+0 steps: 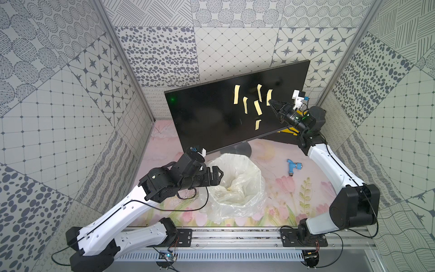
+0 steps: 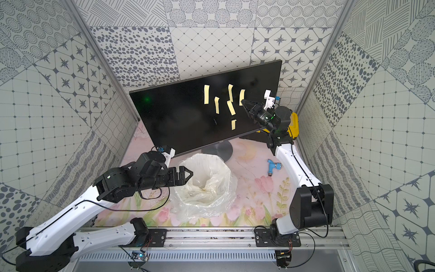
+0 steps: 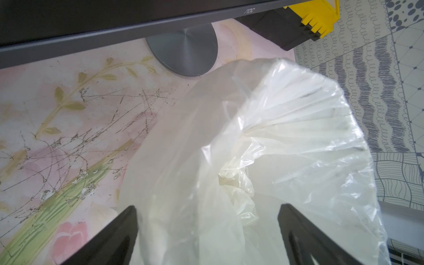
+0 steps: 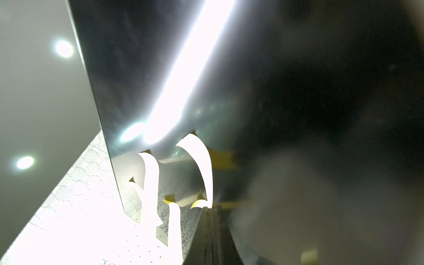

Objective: Remove the sticky note from the monitor
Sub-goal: Tear off the sticky note from the monitor, then place the sticky note in the trash bin, then tear off the sticky note from the monitor, then place the sticky note in the trash bin, then tear off the sticky note from the monitor.

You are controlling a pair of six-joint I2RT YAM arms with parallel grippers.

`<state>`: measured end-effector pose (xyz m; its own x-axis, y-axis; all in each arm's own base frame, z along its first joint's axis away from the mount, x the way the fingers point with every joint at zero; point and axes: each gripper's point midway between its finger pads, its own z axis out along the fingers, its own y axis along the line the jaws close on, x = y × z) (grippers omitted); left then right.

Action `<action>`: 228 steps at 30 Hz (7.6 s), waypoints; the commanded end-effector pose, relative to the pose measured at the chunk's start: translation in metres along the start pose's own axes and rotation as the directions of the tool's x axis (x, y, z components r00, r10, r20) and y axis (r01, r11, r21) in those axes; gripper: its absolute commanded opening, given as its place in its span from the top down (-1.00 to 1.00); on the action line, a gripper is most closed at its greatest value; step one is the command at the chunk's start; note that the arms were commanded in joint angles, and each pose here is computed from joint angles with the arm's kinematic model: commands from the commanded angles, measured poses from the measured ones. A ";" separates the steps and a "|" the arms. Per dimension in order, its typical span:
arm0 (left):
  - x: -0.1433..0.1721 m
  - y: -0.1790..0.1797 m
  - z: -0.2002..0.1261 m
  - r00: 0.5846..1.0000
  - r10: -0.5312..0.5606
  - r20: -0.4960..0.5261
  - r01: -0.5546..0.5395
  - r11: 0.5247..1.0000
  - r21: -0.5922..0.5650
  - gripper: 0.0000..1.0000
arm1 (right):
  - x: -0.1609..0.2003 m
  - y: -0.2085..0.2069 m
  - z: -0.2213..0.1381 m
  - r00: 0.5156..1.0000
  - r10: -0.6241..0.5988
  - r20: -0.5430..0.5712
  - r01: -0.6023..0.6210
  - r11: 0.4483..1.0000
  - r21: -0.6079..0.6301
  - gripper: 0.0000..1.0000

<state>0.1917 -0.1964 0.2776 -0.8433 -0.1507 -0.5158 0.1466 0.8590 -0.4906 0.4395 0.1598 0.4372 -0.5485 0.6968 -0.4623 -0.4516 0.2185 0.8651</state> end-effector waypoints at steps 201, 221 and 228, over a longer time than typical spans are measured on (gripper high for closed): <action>-0.007 -0.012 -0.002 1.000 0.025 0.017 -0.026 0.999 0.031 -0.99 | 0.296 0.070 -0.130 0.476 -0.367 -0.799 0.539 0.840 -0.064 -0.26; -0.007 -0.012 0.000 1.000 0.023 0.017 -0.024 0.999 0.032 -0.99 | 0.170 0.108 -0.075 0.789 -0.401 -0.465 0.472 0.881 0.041 -0.63; -0.007 -0.012 0.001 1.000 0.023 0.017 -0.024 0.999 0.035 -0.99 | 0.110 0.094 -0.065 0.917 -0.280 -0.286 0.322 0.940 0.112 -0.68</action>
<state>0.1953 -0.2010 0.2813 -0.8399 -0.1515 -0.5212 0.1542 0.8541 -0.4968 0.2836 0.2182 0.4262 -0.6068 0.2683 -0.7482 -0.5021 0.6004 0.6225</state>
